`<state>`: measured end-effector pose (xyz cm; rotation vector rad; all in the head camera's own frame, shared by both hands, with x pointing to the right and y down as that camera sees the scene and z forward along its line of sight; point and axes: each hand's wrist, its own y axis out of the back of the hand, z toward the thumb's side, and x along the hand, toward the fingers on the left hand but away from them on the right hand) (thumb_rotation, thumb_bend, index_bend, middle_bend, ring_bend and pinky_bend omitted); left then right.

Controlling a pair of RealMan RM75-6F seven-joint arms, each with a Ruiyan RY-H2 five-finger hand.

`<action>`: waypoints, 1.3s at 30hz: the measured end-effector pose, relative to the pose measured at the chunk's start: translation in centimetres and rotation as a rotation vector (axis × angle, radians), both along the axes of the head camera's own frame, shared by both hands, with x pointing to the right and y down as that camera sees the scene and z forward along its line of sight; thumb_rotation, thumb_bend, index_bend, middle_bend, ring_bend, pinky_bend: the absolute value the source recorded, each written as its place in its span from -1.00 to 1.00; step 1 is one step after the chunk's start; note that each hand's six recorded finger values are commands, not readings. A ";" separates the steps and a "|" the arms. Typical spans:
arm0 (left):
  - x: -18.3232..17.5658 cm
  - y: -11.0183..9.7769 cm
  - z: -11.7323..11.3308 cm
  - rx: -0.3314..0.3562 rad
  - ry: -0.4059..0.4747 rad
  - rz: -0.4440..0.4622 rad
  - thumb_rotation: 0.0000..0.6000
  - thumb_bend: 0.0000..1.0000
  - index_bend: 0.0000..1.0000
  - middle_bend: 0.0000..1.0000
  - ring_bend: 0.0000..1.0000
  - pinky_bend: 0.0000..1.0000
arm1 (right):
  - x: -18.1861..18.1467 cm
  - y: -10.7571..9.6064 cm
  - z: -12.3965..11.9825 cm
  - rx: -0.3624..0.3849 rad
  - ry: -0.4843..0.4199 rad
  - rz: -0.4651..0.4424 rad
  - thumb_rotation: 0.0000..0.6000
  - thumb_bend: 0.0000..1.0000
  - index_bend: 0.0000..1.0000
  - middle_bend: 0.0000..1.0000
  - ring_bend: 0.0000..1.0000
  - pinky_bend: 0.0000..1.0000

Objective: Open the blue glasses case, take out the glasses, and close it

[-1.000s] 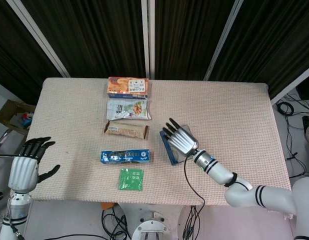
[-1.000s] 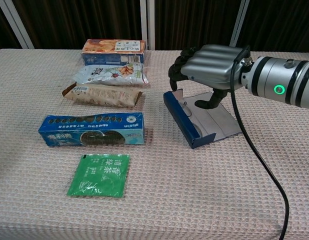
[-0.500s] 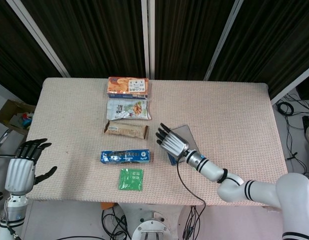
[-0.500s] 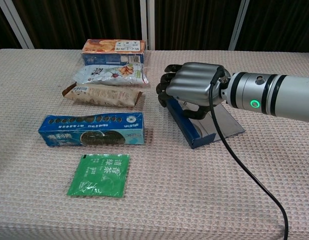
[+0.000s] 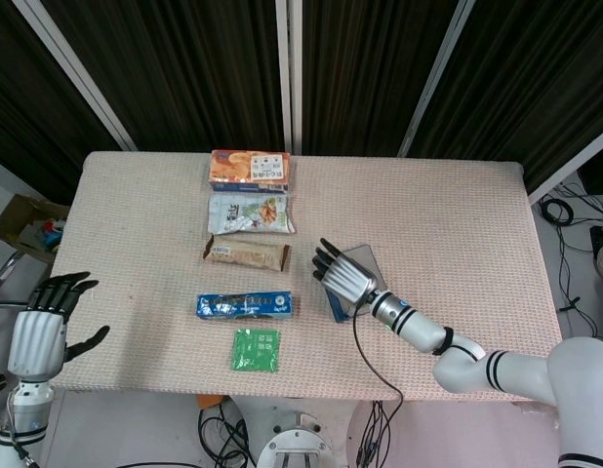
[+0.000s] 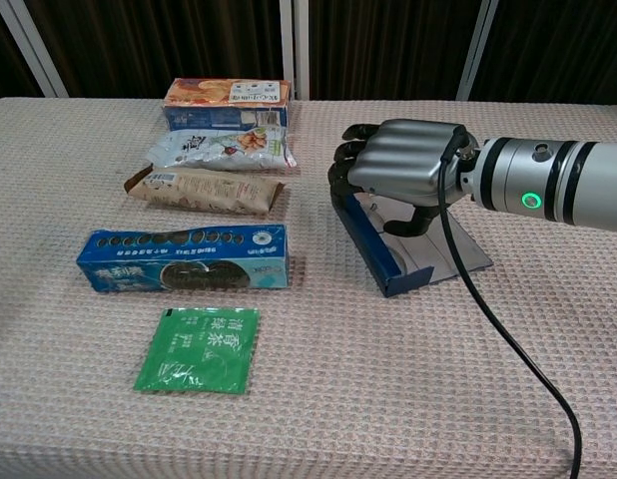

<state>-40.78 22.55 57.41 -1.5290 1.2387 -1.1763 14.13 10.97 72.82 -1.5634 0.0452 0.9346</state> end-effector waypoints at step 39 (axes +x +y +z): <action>-0.1 0.2 0.3 -0.014 -0.017 0.009 1.00 -0.96 -0.44 -0.55 -0.59 -0.58 | 3.1 -9.7 3.4 0.004 0.151 0.611 1.00 -0.20 -0.12 -0.44 -0.70 -1.00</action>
